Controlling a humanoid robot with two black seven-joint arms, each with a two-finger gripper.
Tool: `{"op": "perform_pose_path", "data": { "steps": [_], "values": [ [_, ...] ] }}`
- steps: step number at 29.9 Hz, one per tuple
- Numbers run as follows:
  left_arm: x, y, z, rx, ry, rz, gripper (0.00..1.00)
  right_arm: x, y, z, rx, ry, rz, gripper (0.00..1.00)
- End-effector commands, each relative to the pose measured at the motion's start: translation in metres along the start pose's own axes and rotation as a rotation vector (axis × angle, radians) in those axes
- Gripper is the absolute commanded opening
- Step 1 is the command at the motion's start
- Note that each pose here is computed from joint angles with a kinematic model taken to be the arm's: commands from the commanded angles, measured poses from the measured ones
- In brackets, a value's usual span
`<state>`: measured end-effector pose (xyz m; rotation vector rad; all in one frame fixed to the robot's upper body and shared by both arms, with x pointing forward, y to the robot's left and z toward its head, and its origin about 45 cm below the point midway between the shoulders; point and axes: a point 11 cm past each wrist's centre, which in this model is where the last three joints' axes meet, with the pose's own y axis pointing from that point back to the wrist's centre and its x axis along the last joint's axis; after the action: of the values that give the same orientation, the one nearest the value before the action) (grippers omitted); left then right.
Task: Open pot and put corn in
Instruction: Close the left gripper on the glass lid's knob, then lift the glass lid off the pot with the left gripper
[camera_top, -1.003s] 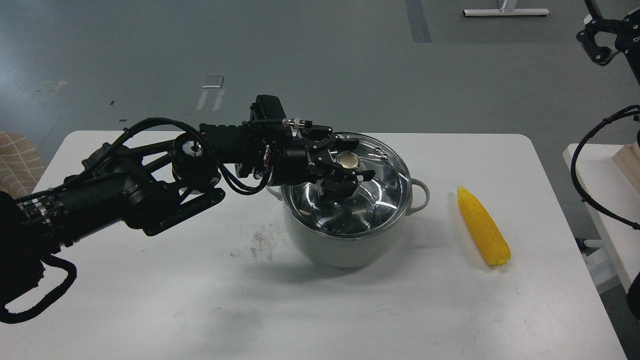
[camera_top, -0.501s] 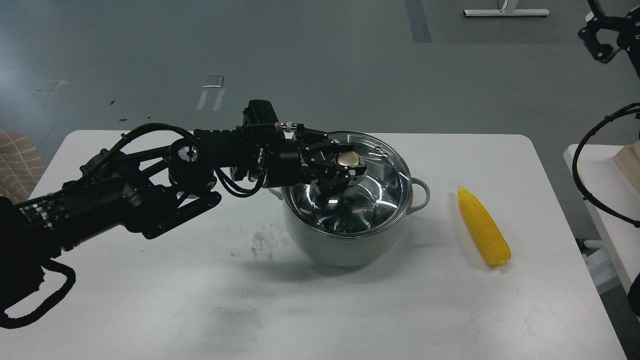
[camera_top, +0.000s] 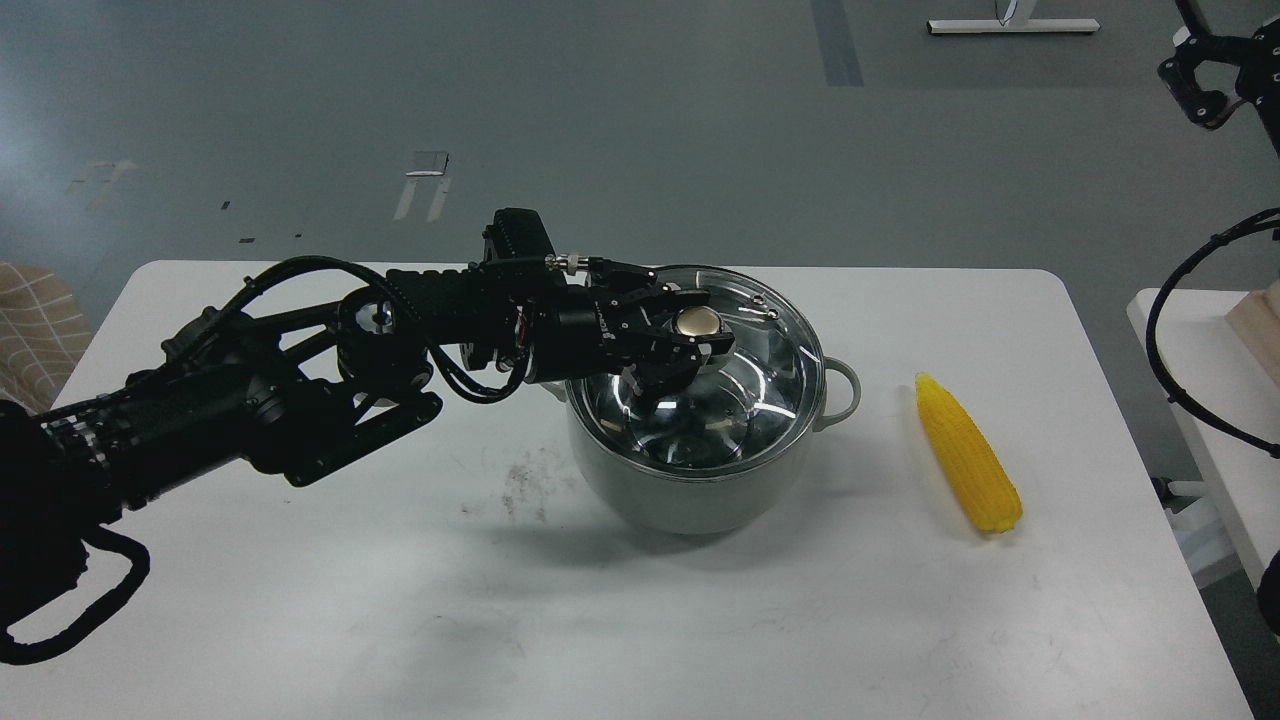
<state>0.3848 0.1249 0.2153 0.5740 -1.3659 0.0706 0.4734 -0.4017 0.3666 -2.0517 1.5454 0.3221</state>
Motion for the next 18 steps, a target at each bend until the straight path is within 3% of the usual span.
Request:
{"op": "perform_pose_path", "data": {
  "steps": [1,7,9,18],
  "values": [
    [0.007,-0.001,0.002,-0.009,-0.009,0.014,0.29,0.0,0.0,-0.001,0.0,0.002,-0.001,1.0],
    [0.045,0.003,0.001,-0.021,-0.038,0.073,0.3,0.0,0.0,-0.001,-0.001,0.002,0.0,1.0],
    [0.067,0.015,-0.007,-0.007,-0.023,0.114,0.3,0.0,0.0,-0.001,0.0,0.003,0.001,1.0],
    [0.099,0.083,-0.049,0.132,-0.034,0.155,0.3,0.002,0.001,-0.001,-0.002,0.005,0.003,1.0]
  ]
}}
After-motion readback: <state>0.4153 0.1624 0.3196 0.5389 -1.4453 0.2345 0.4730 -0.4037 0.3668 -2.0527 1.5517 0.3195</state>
